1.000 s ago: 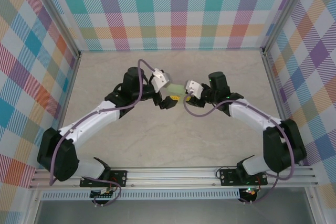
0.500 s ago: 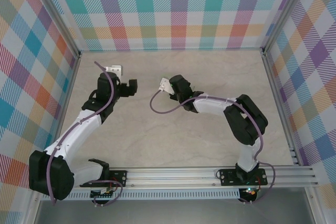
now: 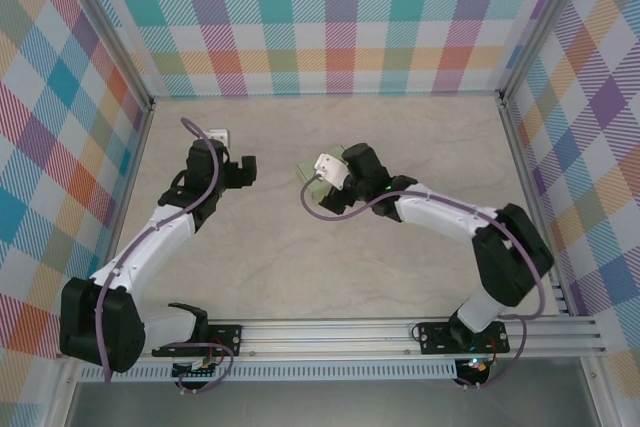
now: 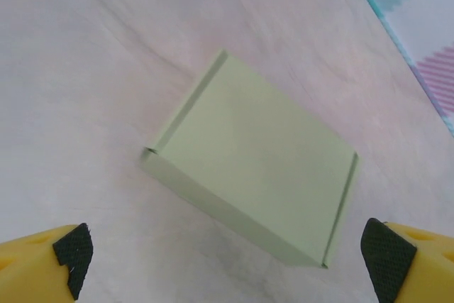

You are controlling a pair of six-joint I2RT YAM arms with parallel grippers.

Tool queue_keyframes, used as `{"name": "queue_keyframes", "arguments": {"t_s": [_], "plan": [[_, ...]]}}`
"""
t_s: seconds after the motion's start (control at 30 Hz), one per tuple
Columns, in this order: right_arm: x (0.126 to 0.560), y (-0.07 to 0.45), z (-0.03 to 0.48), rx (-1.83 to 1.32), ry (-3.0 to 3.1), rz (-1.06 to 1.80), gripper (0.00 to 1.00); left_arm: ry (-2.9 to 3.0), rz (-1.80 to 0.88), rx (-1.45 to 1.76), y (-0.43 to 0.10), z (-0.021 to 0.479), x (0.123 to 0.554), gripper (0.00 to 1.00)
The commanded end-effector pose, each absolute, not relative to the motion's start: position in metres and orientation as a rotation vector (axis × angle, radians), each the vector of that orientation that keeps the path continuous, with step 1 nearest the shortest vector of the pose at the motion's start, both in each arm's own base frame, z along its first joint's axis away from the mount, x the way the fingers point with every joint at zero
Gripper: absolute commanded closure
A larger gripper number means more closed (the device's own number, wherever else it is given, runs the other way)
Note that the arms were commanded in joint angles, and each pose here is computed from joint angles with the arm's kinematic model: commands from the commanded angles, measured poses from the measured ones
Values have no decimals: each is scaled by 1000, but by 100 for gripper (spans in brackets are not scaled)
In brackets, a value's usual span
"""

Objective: Fold the paper box

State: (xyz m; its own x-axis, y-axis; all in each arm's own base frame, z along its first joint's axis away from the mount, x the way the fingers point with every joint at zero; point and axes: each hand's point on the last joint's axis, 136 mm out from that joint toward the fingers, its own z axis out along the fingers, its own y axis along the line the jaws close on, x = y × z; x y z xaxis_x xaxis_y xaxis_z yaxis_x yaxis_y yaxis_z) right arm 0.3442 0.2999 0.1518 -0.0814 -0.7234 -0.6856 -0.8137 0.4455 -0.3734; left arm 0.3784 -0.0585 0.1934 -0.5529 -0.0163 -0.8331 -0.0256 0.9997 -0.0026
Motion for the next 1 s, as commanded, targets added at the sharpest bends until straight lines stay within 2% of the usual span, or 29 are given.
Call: {"name": "queue_keyframes", "arguments": {"t_s": [0.0, 0.17, 0.27, 0.33, 0.4, 0.5, 0.6, 0.77, 0.97], "plan": [[301, 307, 170, -1391, 1789, 503, 0, 2155, 38, -62, -53, 189, 388, 0], [339, 259, 236, -1065, 1753, 472, 0, 2160, 87, -56, -50, 185, 399, 0], [369, 205, 274, -782, 1712, 311, 0, 2131, 79, -46, -52, 191, 404, 0], [382, 163, 283, -610, 1716, 149, 0, 2095, 47, -12, -58, 195, 405, 0], [390, 112, 277, -414, 1765, 2, 0, 2044, 13, 37, -64, 199, 403, 0], [381, 50, 257, -151, 1798, -69, 0, 1972, 7, 45, -62, 199, 402, 0], [368, 12, 222, 22, 1830, -104, 0, 1956, 0, 4, -57, 185, 406, 0], [360, -3, 161, 125, 1862, -66, 0, 1955, -78, -15, -52, 147, 415, 0], [381, 7, 116, 64, 1884, -9, 0, 1928, -39, 66, -53, 144, 435, 0]]}}
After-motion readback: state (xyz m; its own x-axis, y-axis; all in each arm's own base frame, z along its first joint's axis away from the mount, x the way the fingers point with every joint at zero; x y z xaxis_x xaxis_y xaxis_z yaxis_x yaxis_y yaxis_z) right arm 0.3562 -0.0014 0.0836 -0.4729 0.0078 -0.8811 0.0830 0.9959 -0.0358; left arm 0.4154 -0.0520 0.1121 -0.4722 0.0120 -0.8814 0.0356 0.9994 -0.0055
